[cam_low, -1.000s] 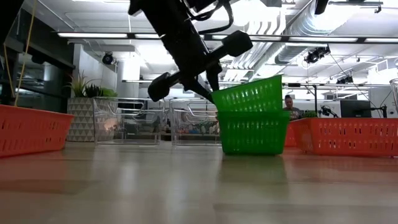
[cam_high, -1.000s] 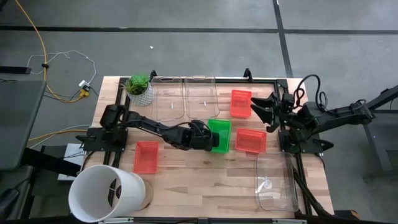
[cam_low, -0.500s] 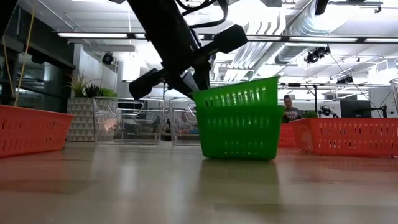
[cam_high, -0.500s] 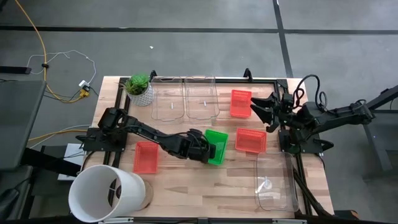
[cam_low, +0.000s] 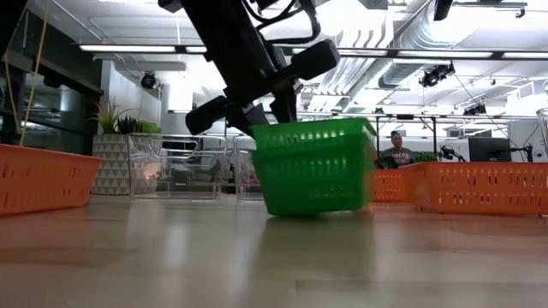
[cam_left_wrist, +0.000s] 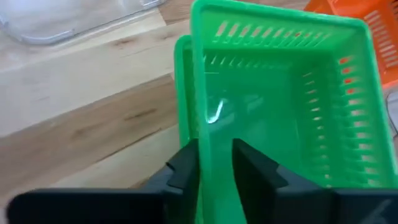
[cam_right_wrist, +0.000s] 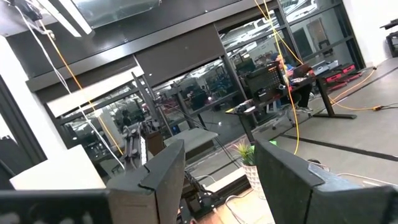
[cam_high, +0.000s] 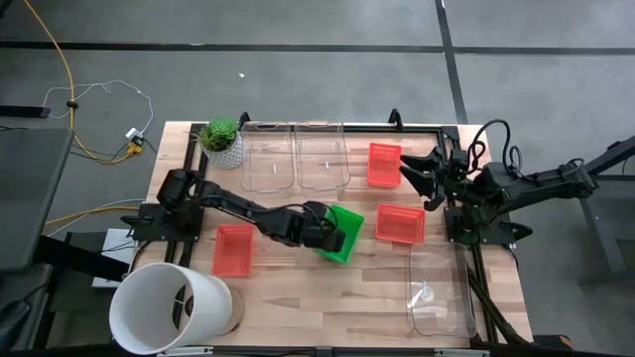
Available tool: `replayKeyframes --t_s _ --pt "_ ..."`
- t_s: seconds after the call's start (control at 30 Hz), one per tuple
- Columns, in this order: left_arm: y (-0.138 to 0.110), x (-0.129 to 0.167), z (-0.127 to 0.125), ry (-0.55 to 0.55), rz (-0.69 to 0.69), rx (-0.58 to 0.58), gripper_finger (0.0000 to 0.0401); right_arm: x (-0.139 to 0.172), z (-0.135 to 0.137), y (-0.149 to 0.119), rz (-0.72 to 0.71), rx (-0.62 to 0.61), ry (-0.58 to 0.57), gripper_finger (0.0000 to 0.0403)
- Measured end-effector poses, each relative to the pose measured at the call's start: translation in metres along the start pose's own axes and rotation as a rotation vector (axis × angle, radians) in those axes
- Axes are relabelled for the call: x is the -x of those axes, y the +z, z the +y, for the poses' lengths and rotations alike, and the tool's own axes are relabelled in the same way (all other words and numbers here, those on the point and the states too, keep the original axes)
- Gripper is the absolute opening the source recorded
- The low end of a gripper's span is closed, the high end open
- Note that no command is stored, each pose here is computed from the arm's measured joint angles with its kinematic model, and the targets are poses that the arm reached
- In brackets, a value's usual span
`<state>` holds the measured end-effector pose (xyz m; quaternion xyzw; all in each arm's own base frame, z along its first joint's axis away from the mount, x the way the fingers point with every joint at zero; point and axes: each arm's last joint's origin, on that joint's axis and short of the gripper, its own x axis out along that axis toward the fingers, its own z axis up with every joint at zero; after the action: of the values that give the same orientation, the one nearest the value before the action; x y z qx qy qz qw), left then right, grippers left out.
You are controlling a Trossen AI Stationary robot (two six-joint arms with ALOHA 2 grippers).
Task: Stack baskets by color
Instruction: Stack the left green bin on the right green bin, then stack the bottom left orange bin on the bottom right orange bin
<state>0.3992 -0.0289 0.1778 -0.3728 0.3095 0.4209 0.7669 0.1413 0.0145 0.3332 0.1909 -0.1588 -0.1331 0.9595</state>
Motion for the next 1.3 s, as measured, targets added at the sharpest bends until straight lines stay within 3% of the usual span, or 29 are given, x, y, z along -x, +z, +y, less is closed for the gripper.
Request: replayKeyframes --t_s 0.33,0.47,0.63,0.8,0.93,1.13,1.3 --pt "0.026 0.019 0.000 -0.067 -0.016 -0.145 0.0178 0.000 0.000 0.000 0.000 0.000 -0.002 0.0181" --pt "0.040 0.031 0.003 -0.087 -0.027 -0.187 0.0188 0.000 0.000 0.000 0.000 -0.002 -0.002 0.0181" --pt "0.064 0.073 0.004 -0.148 -0.160 -0.318 0.0186 0.000 0.000 0.000 0.000 -0.003 -0.001 0.0181" --pt "0.077 0.119 0.005 -0.256 -0.308 -0.437 0.0160 0.000 0.000 0.000 0.001 0.000 -0.001 0.0181" --pt "0.084 0.152 0.020 -0.400 -0.414 -0.461 0.0111 0.000 0.000 -0.002 0.012 0.005 0.004 0.0181" --pt "0.090 0.189 0.067 -0.723 -0.592 -0.431 0.0012 0.000 0.001 -0.003 0.038 0.043 0.042 0.0181" --pt "0.080 0.199 0.111 -0.950 -0.733 -0.377 0.0010 0.000 0.001 -0.004 0.046 0.041 0.051 0.0181"
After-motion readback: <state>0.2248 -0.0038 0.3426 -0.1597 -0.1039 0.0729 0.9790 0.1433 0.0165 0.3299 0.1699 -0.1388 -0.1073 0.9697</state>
